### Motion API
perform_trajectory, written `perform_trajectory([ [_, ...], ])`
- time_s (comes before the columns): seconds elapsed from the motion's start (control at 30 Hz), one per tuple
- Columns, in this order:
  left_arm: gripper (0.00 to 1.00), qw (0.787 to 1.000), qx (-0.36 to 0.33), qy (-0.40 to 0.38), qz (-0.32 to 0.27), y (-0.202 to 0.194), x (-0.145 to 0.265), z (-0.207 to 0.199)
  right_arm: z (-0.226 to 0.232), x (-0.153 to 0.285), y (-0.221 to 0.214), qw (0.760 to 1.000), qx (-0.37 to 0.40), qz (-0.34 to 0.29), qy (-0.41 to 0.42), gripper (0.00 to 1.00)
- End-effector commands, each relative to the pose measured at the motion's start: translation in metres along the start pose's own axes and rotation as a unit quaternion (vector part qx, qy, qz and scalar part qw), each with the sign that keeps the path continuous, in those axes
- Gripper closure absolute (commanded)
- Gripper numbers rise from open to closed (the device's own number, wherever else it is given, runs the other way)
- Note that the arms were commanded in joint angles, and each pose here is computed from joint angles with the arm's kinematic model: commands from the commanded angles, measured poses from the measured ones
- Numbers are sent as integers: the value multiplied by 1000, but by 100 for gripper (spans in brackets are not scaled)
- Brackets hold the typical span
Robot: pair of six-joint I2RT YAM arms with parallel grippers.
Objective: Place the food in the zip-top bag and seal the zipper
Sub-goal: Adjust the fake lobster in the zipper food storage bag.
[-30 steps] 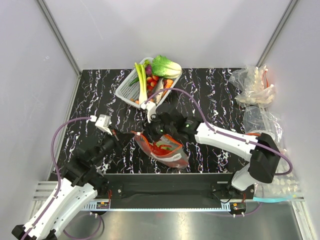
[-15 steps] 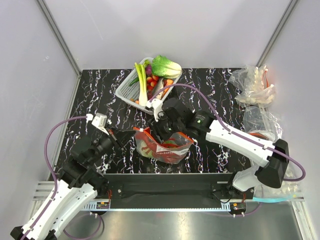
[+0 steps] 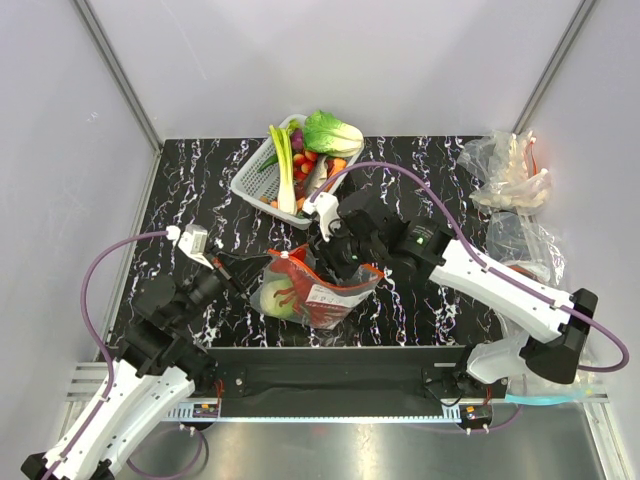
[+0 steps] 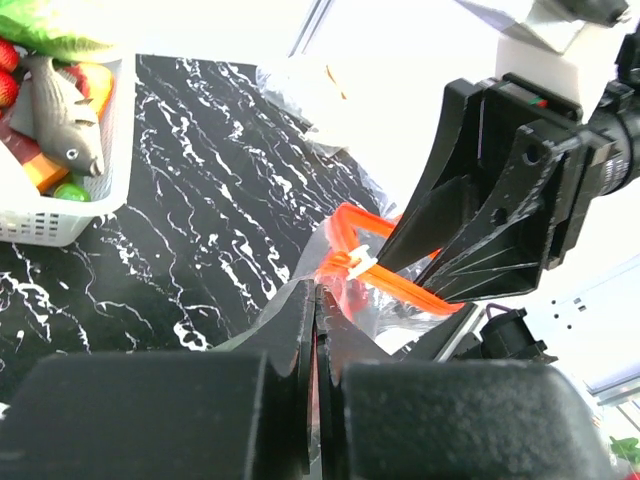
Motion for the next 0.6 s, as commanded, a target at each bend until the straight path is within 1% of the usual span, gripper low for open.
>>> perform_trajectory([
  [0.0,100,997,-21,-59,-51,25,1,-25,0,4,10,1000,13,-14,5,58],
  [0.1,100,997,-22,-63,-48,24,0,-25,0,-10,9,1000,9,-13,14,65],
  [0.13,100,997,-22,-64,-48,23,0,-25,0,-16,11,1000,8,-19,15,69],
  [0.23,100,996,-24,-65,-49,23,1,-25,-3,-33,6,1000,2,-15,18,72],
  [0.3,100,996,-26,-66,-49,23,1,-25,1,-42,4,999,-5,-14,35,76],
  [0.33,100,996,-24,-66,-48,22,1,-25,3,-46,7,999,-5,-23,45,77],
  [0.4,100,997,-23,-65,-46,22,1,-25,5,-52,3,998,-12,-19,58,78],
  [0.5,100,997,-25,-62,-46,21,0,-23,3,-53,4,999,-15,-18,47,78],
  [0.57,100,997,-27,-59,-46,21,1,-22,3,-45,9,999,-13,-27,41,78],
])
Point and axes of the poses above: each gripper's point midway between its finger pads, its own x axis back along the fingers, its own z axis along the line the jaws close on, y = z × x, the point moved 4 cm from there along x, back along the fingers, and after that the axes turned 6 degrees about x, right-handed, at the moved point
